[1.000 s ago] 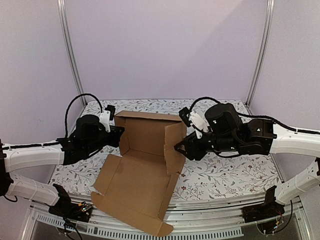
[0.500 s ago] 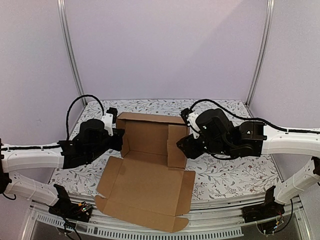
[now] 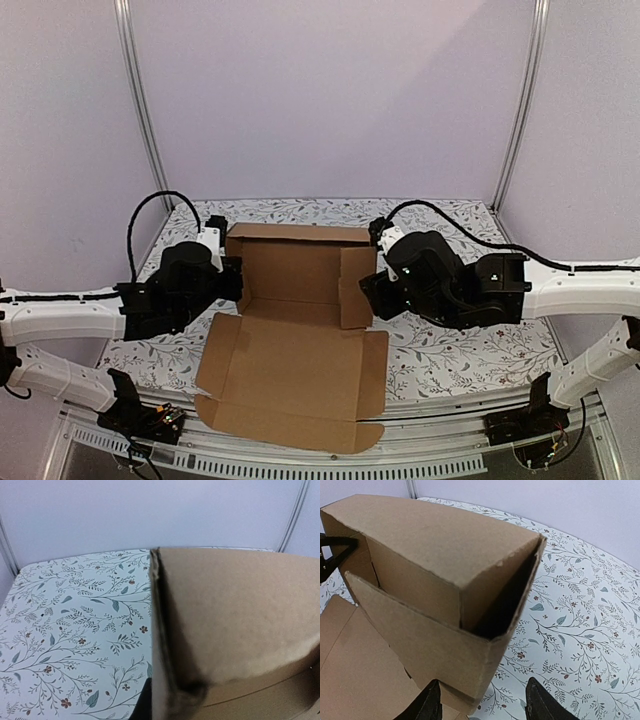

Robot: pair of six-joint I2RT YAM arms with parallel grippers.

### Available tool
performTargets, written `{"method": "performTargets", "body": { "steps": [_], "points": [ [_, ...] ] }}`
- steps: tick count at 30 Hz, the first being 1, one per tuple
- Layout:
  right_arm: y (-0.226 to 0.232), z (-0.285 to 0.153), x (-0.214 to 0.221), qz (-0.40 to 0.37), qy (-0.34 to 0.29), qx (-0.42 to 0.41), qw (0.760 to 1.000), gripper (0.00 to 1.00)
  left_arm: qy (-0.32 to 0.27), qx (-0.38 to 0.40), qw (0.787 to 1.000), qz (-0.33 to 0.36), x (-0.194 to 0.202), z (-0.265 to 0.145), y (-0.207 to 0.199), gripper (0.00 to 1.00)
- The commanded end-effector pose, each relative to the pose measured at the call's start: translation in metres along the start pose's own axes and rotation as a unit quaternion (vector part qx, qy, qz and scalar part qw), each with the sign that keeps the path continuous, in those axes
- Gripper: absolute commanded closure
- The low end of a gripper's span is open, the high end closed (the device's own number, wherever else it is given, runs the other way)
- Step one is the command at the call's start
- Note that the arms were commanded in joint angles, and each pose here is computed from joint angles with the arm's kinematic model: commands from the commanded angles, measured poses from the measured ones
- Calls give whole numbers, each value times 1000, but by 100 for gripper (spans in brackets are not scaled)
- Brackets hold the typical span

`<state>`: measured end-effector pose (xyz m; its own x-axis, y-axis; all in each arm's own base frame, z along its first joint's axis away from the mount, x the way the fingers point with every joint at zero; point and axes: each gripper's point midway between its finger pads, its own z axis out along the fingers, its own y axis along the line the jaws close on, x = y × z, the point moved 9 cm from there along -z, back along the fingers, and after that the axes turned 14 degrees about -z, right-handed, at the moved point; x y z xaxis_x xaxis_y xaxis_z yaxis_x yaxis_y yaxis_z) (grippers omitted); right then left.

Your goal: Fold the paper box

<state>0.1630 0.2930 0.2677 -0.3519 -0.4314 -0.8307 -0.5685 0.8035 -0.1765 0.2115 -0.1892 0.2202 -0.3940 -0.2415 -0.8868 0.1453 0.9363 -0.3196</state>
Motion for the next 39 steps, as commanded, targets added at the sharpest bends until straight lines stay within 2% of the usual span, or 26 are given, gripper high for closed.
{"method": "performTargets", "body": {
  "steps": [1,15,20,23,29,39],
  "points": [
    [-8,0,8,13,-10,46,999,44,-14,2,1000,-20,1,-11,-4,100],
    [2,7,5,67,-66,7,996,39,-36,-59,997,-29,17,-23,-11,100],
    [7,10,4,67,-70,-14,995,36,-40,-72,996,-26,20,-24,-14,100],
    [6,10,6,68,-70,-12,995,29,-46,-82,995,-24,19,-25,-13,100],
    [6,17,16,66,-63,3,996,27,-49,-80,995,-32,18,-28,-14,100],
    [20,32,21,66,-68,-25,995,26,-39,-107,993,-24,27,-27,-8,100]
  ]
}}
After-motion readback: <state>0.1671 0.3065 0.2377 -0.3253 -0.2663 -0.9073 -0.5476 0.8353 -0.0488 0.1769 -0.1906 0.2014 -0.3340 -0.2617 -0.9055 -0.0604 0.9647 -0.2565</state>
